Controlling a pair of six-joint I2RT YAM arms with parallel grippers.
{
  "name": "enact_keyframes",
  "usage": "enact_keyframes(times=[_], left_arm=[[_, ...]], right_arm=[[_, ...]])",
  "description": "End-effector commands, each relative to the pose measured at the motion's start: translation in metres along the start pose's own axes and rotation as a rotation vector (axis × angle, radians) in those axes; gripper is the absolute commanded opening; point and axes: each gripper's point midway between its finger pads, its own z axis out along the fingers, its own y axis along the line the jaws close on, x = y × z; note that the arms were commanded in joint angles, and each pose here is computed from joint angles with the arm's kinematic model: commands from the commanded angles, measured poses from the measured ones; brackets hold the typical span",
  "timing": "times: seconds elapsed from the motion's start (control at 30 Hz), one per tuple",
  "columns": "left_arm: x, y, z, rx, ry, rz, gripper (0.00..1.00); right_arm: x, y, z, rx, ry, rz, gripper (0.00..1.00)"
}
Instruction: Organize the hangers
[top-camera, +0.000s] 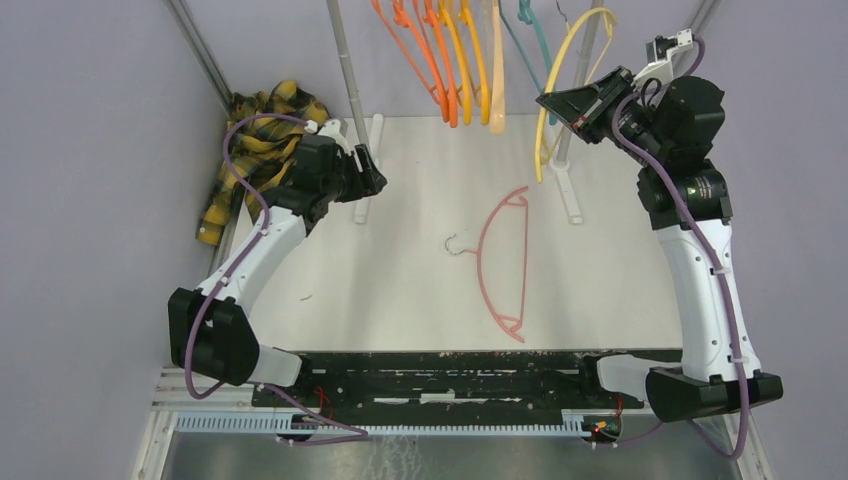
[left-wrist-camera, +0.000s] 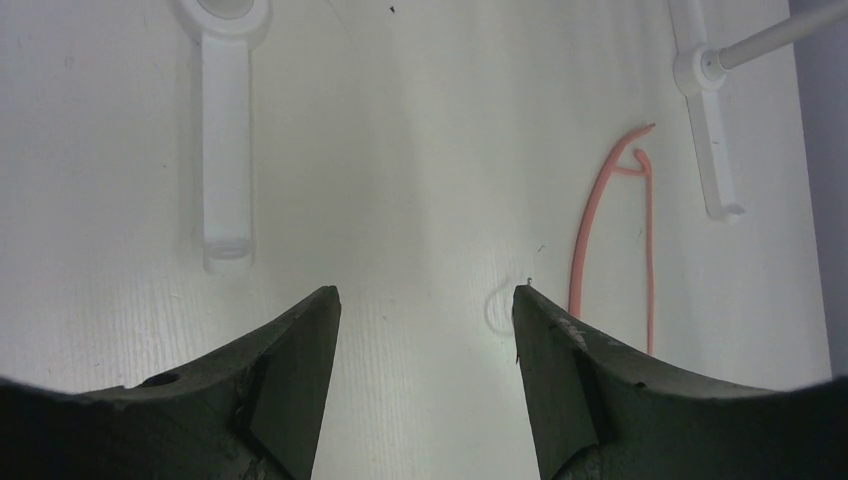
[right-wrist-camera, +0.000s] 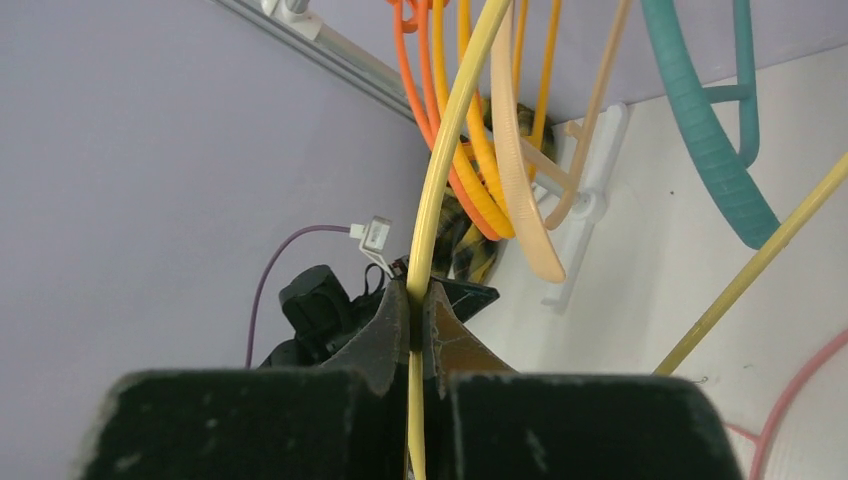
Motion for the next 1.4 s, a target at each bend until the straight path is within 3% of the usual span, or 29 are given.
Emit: enact_keyframes(times=[0.0, 0.23, 0.7, 1.37], left_arm=[[-0.022, -0.004, -0.002, 0.006, -0.052, 0.051, 0.71], [-0.02, -0.003, 0.001, -0.001, -0.045, 0.05, 0.71], [-0.02, -0.004, 0.001, 0.003, -0.038, 0.043, 0.71], [-0.013, -0.003, -0.005, 0.01, -0.04, 0.029, 0.71]], right_arm=[[-0.019, 0.055, -0.01, -0.22, -0.02, -0.052, 0.01], [-0.019, 0.059, -0.006, -0.268, -0.016, 0.022, 0.01], [-0.017, 0.089, -0.062, -0.232, -0.124, -0.075, 0.01], [0.02, 0.09, -0.066, -0.317, -0.013, 0.057, 0.01]])
